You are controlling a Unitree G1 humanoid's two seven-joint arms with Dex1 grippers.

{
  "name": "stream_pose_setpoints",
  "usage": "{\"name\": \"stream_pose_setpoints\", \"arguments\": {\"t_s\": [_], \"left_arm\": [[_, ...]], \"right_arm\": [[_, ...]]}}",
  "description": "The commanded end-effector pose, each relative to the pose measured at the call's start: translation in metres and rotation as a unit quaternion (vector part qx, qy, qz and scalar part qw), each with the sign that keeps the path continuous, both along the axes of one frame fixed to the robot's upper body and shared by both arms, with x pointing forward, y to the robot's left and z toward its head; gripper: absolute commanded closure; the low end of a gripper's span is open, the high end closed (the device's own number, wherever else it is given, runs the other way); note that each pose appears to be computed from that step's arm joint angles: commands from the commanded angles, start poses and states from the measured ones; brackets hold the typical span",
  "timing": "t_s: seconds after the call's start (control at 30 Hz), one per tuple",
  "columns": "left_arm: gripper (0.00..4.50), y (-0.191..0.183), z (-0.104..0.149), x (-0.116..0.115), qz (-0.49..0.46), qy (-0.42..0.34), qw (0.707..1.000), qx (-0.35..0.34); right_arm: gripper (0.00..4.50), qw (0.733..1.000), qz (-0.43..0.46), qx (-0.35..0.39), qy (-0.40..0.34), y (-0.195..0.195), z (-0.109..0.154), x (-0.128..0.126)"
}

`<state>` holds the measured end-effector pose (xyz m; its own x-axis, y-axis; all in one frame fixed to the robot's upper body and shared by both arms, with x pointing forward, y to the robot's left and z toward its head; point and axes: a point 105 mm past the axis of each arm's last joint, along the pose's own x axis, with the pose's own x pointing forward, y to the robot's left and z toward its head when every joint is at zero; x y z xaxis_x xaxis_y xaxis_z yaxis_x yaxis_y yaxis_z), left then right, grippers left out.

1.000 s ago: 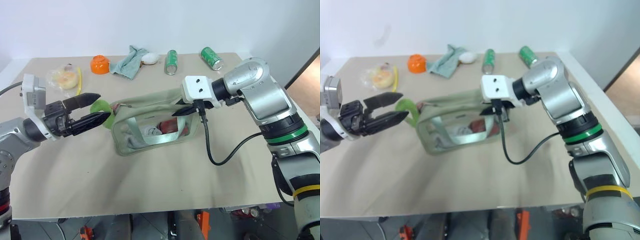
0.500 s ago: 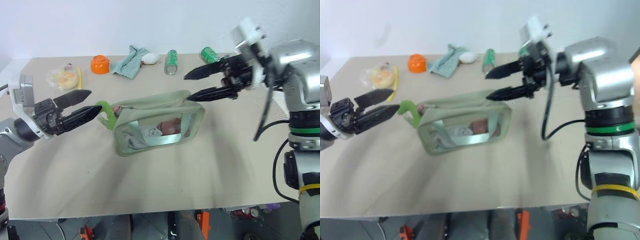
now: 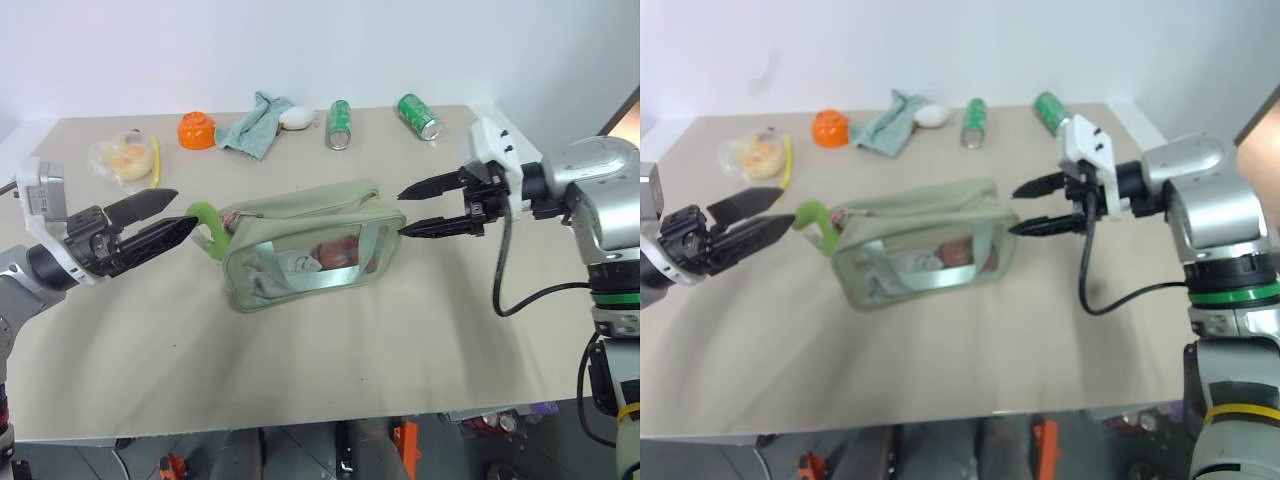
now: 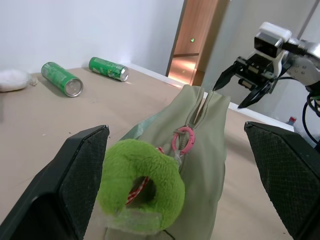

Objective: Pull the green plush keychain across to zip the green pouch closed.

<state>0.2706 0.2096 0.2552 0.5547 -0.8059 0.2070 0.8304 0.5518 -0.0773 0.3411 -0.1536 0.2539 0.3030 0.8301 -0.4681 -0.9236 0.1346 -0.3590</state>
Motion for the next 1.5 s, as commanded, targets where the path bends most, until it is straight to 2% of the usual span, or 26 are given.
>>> {"name": "stream_pose_setpoints", "arguments": {"t_s": [0.03, 0.17, 0.2, 0.37, 0.43, 0.63, 0.9, 1.13, 1.37, 1.5], "left_arm": [[0.00, 0.001, 0.012, -0.004, 0.002, -0.024, 1.000, 0.002], [0.00, 0.001, 0.010, -0.005, 0.004, -0.022, 1.000, 0.003], [0.00, 0.001, 0.009, -0.005, 0.005, -0.021, 1.000, 0.004], [0.00, 0.002, -0.004, -0.006, 0.014, 0.000, 1.000, 0.012], [0.00, 0.003, -0.009, -0.007, 0.015, 0.008, 1.000, 0.017], [0.00, 0.012, -0.014, -0.012, 0.023, 0.022, 0.999, 0.026], [0.00, 0.041, -0.034, 0.002, 0.091, 0.062, 0.994, 0.004], [0.00, 0.032, -0.050, 0.020, 0.089, 0.086, 0.992, -0.008], [0.00, 0.020, -0.048, 0.034, 0.067, 0.087, 0.993, -0.044], [0.00, 0.011, -0.054, 0.038, 0.059, 0.096, 0.993, -0.043]], "right_arm": [[1.46, 1.000, -0.001, -0.003, -0.029, 0.001, 0.011, 0.004], [1.46, 1.000, 0.006, -0.003, -0.024, 0.005, 0.008, 0.006], [1.97, 1.000, 0.008, -0.003, -0.024, 0.006, 0.007, 0.006], [3.56, 0.999, 0.029, 0.007, -0.022, 0.008, 0.007, 0.001], [4.42, 0.999, 0.027, 0.007, -0.020, 0.008, 0.005, 0.001], [4.47, 1.000, 0.008, 0.004, -0.001, 0.006, -0.006, 0.004], [4.47, 1.000, 0.006, 0.007, -0.002, 0.008, -0.010, 0.004], [4.47, 1.000, 0.008, 0.010, -0.007, 0.010, -0.009, 0.002], [4.47, 1.000, 0.008, 0.010, -0.008, 0.010, -0.009, -0.003], [4.47, 1.000, 0.004, 0.012, -0.010, 0.009, -0.009, -0.004]]}}
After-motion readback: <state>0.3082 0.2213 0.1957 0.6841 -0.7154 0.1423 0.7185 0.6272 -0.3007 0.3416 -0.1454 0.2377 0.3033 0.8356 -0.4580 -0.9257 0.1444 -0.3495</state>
